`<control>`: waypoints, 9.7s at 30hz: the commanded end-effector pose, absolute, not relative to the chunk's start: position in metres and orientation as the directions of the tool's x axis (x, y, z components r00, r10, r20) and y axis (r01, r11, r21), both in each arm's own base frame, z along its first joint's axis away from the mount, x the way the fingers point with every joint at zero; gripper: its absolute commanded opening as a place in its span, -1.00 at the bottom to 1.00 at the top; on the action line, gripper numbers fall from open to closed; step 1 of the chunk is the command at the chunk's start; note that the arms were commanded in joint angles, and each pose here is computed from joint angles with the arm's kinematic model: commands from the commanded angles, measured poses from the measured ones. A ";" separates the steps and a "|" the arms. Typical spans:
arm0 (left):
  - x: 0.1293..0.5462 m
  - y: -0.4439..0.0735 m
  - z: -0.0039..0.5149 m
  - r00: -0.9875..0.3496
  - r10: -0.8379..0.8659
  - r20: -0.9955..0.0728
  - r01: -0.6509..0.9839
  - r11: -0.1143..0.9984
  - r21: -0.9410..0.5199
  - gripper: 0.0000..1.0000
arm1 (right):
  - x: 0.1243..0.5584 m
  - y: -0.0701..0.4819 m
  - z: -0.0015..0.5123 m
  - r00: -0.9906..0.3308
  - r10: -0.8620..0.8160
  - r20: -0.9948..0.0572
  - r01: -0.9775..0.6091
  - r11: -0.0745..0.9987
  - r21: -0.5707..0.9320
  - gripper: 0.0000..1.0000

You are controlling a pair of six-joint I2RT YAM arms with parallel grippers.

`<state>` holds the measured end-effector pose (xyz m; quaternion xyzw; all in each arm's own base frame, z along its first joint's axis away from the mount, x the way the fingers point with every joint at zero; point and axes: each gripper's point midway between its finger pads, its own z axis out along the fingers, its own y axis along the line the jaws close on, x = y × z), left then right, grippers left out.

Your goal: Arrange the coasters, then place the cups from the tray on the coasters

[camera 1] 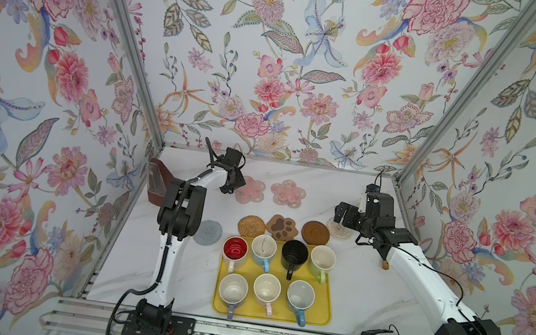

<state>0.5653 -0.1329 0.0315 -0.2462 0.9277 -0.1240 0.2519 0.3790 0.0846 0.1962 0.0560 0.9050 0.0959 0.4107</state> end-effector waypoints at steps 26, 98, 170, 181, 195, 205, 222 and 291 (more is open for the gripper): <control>0.568 -0.167 0.019 -0.795 -0.493 -0.353 -0.345 0.847 -0.403 0.18 | 0.377 0.081 0.183 -0.683 0.202 -0.702 0.057 0.973 0.224 0.99; 0.339 -0.008 0.194 -0.401 -0.372 -0.837 -0.289 0.918 -0.270 0.98 | 0.414 0.072 0.036 -0.906 0.229 -0.356 0.206 0.973 0.104 0.26; 0.316 0.007 0.162 -0.500 -0.450 -0.740 -0.429 0.871 -0.240 0.98 | 0.516 0.152 -0.014 -0.939 0.100 -0.328 0.048 0.986 0.162 0.30; 0.315 0.004 0.153 -0.517 -0.463 -0.720 -0.433 0.867 -0.246 0.98 | 0.532 0.147 0.030 -0.908 0.110 -0.405 0.043 0.984 0.172 0.38; 0.307 -0.008 0.121 -0.574 -0.496 -0.651 -0.421 0.861 -0.285 0.98 | 0.452 0.126 0.177 -0.688 0.220 -0.692 0.010 0.956 0.295 0.84; 0.305 -0.022 0.094 -0.647 -0.501 -0.575 -0.398 0.865 -0.305 0.96 | 0.394 0.092 0.160 -0.657 0.298 -0.692 0.113 0.947 0.301 0.99; 0.314 -0.055 0.068 -0.773 -0.441 -0.456 -0.351 0.896 -0.272 0.62 | 0.395 0.094 0.165 -0.648 0.330 -0.687 0.126 0.935 0.331 0.98; 0.433 -0.081 -0.002 -0.795 -0.502 -0.341 -0.422 0.861 -0.283 0.37 | 0.349 0.070 0.159 -0.677 0.334 -0.656 0.171 0.938 0.302 0.99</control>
